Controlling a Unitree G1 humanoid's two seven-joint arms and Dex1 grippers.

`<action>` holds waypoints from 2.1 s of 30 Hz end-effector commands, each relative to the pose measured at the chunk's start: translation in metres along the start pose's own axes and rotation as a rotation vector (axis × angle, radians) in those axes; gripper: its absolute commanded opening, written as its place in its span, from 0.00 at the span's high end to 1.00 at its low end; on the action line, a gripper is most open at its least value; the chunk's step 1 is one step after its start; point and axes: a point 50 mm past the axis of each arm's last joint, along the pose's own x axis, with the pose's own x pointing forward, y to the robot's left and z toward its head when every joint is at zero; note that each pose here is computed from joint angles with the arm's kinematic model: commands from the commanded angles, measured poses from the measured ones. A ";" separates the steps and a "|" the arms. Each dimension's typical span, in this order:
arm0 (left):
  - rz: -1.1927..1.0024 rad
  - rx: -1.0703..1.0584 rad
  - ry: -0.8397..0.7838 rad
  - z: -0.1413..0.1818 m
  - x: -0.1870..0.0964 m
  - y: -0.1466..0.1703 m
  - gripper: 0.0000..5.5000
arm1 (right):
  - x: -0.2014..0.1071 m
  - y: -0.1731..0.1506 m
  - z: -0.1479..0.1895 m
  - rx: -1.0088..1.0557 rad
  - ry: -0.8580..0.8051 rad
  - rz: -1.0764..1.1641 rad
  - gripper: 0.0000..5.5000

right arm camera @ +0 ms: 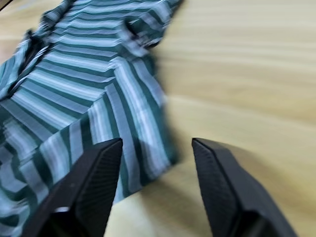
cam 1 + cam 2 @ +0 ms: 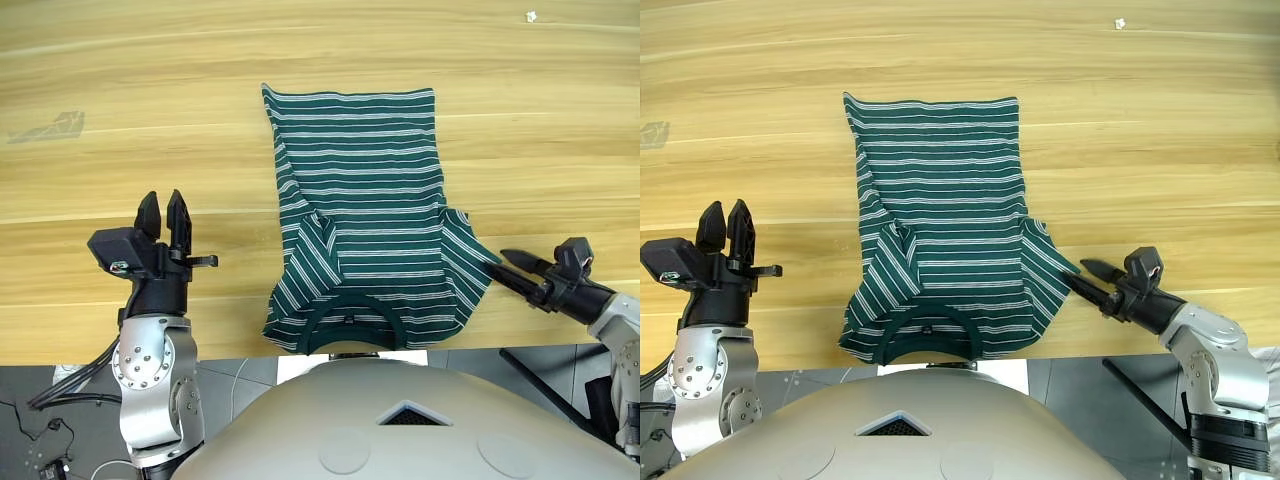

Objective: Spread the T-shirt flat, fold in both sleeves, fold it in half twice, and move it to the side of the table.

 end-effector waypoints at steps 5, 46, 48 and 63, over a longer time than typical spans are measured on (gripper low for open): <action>0.009 0.009 0.013 -0.004 0.001 0.002 0.74 | -0.004 0.002 0.001 -0.058 0.035 0.045 0.79; -0.073 -0.004 0.056 -0.023 0.008 -0.015 0.74 | 0.066 0.074 0.027 -0.314 -0.009 0.484 1.00; -0.079 -0.004 0.057 -0.023 0.008 -0.016 0.74 | 0.066 0.075 0.027 -0.297 -0.018 0.490 0.93; -0.232 0.122 0.026 -0.018 0.004 -0.025 0.74 | 0.060 0.072 0.047 -0.327 -0.196 0.509 0.50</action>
